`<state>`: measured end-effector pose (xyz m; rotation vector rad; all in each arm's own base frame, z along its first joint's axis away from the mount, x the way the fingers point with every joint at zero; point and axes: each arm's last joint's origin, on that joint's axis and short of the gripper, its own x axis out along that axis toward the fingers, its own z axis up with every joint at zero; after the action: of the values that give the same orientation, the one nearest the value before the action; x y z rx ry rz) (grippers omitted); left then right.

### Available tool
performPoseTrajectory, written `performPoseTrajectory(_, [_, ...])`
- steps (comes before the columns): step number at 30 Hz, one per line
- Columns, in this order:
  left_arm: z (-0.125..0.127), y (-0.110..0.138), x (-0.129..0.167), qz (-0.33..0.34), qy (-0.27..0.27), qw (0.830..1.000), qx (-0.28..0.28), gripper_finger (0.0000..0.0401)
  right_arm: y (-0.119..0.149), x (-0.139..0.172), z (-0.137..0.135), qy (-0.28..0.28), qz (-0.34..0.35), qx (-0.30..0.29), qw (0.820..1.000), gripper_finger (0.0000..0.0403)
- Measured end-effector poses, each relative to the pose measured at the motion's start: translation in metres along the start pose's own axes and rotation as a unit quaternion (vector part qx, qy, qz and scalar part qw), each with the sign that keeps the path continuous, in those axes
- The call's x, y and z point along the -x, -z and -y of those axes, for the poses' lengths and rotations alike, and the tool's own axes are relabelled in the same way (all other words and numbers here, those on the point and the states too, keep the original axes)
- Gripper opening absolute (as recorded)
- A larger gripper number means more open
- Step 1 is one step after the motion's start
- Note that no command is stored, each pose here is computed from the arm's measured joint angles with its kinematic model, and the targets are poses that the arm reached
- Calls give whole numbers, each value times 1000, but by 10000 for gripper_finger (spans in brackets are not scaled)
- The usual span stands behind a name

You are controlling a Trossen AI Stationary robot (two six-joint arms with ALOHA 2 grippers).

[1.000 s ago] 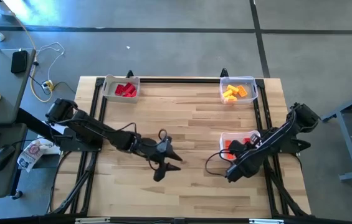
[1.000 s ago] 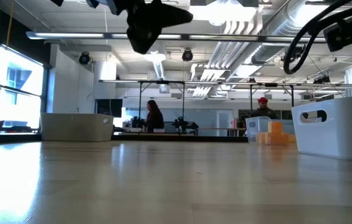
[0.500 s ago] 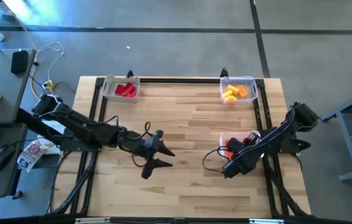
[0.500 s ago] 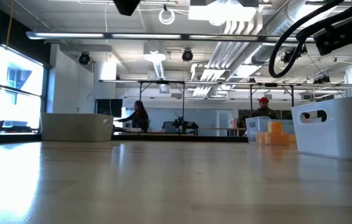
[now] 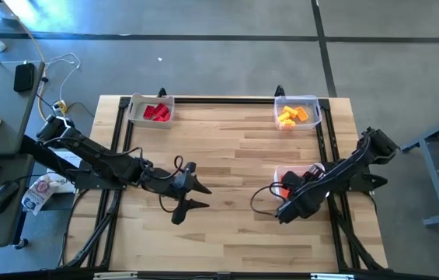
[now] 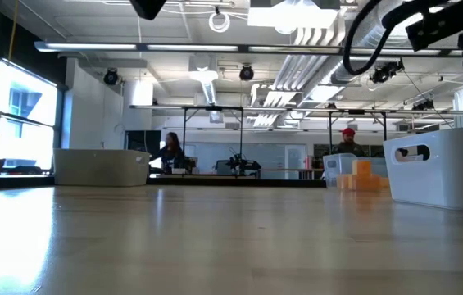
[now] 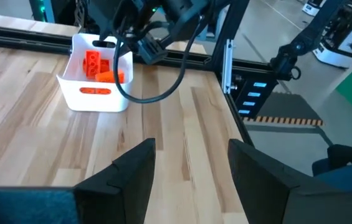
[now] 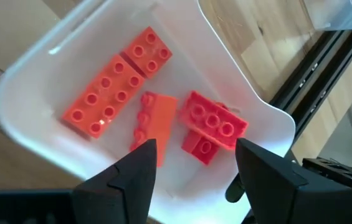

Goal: Sort & place blocks by color
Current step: Return to Home Position

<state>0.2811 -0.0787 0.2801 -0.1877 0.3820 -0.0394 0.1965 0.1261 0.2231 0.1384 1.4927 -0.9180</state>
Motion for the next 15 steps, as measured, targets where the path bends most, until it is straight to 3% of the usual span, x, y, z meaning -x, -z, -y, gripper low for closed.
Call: performPoseTrajectory(15, [2, -11, 21, 24, 7, 1000, -6, 191, -8, 23, -3, -43, 37, 9, 998, 204])
